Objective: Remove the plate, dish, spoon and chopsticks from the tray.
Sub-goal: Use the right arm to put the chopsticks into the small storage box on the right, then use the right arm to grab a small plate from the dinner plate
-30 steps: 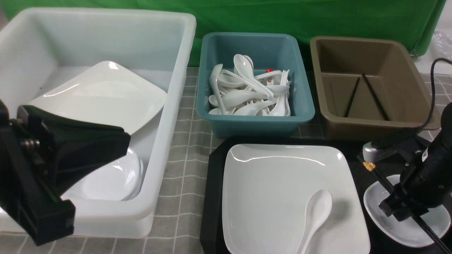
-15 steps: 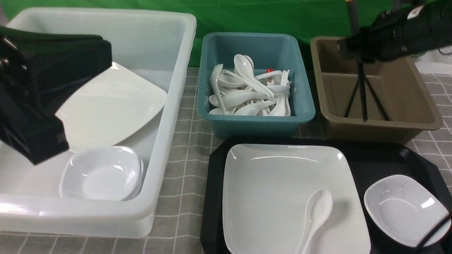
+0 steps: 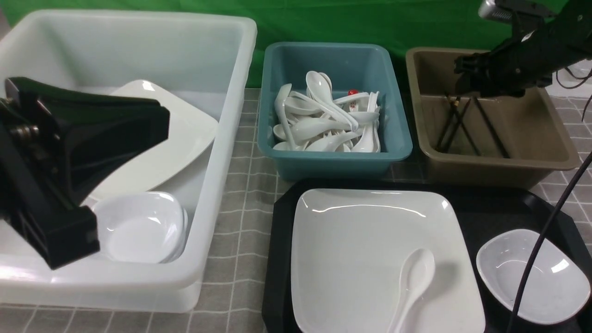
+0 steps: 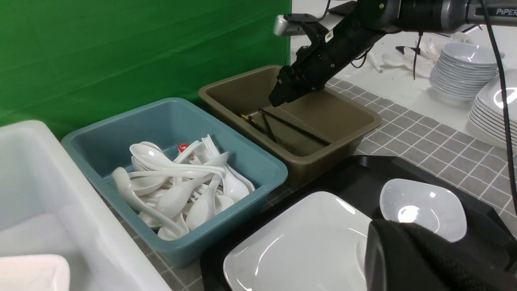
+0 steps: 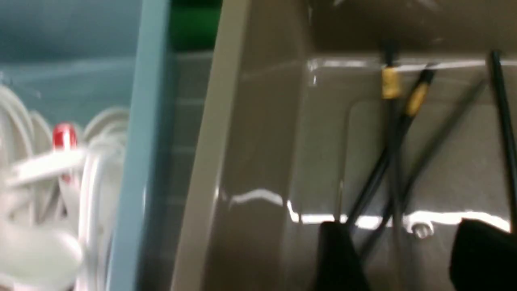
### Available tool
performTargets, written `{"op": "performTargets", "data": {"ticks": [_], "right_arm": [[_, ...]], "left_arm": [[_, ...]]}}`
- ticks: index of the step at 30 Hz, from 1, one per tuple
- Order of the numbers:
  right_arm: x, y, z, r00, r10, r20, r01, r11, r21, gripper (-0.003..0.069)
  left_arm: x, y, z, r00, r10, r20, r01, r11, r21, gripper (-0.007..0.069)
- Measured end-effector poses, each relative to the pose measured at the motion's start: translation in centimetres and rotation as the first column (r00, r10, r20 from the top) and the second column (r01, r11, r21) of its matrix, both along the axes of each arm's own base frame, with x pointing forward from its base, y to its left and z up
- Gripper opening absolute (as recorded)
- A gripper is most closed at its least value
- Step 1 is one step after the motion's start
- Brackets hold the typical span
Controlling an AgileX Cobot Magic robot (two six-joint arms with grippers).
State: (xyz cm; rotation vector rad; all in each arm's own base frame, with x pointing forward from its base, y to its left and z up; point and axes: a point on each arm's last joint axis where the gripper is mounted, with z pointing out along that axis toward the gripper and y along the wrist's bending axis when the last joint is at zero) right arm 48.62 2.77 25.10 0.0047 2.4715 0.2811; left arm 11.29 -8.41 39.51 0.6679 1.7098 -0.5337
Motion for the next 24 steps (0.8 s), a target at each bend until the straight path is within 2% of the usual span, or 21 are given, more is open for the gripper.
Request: {"op": "performTargets", "data": {"ticks": [2, 7, 11, 14, 15, 18, 21, 22, 24], "right_arm": [[-1.2, -0.1, 1.8, 0.999, 0.025, -0.025, -0.026, 0.999, -0.037, 0.0416], [-6.1, 0.6, 7.5, 0.989, 0.106, -0.108, -0.121, 0.982, -0.143, 0.026], [-11.5, 3.4, 9.3, 0.963, 0.2, -0.178, -0.243, 0.932, -0.27, 0.0236], [-17.8, 6.1, 7.5, 0.891, 0.331, -0.311, -0.437, 0.811, -0.389, 0.026], [-18.2, 6.1, 6.9, 0.881, 0.335, -0.333, -0.452, 0.802, -0.39, 0.0262], [-21.9, 6.3, 3.8, 0.822, 0.38, -0.425, -0.551, 0.72, -0.422, 0.0325], [-23.5, 5.8, 0.9, 0.786, 0.392, -0.479, -0.597, 0.682, -0.422, 0.0401], [-24.4, 5.5, -1.4, 0.767, 0.399, -0.502, -0.619, 0.665, -0.418, 0.0448], [-25.0, 5.3, -3.4, 0.754, 0.412, -0.512, -0.636, 0.653, -0.41, 0.0493]], "left_arm": [[0.0, 0.0, 0.0, 1.0, 0.001, 0.001, -0.001, 1.0, 0.002, 0.0011], [0.0, 0.1, -0.1, 1.0, 0.004, 0.009, -0.005, 1.0, 0.018, 0.0013], [0.0, 0.1, -0.2, 1.0, -0.001, 0.003, 0.001, 1.0, 0.03, 0.0017], [0.0, 0.0, -0.3, 1.0, -0.007, -0.003, 0.007, 0.999, 0.042, 0.002], [0.0, 0.0, -0.3, 1.0, -0.007, -0.003, 0.007, 0.999, 0.042, 0.002], [-0.1, 0.0, -0.3, 1.0, -0.008, -0.003, 0.008, 0.999, 0.043, 0.0021], [-0.1, 0.0, -0.3, 1.0, -0.008, -0.002, 0.008, 0.999, 0.044, 0.0021], [-0.1, 0.0, -0.3, 1.0, -0.009, -0.003, 0.009, 0.999, 0.043, 0.0021], [-0.1, 0.0, -0.3, 1.0, -0.01, -0.006, 0.01, 0.999, 0.042, 0.0021]]}}
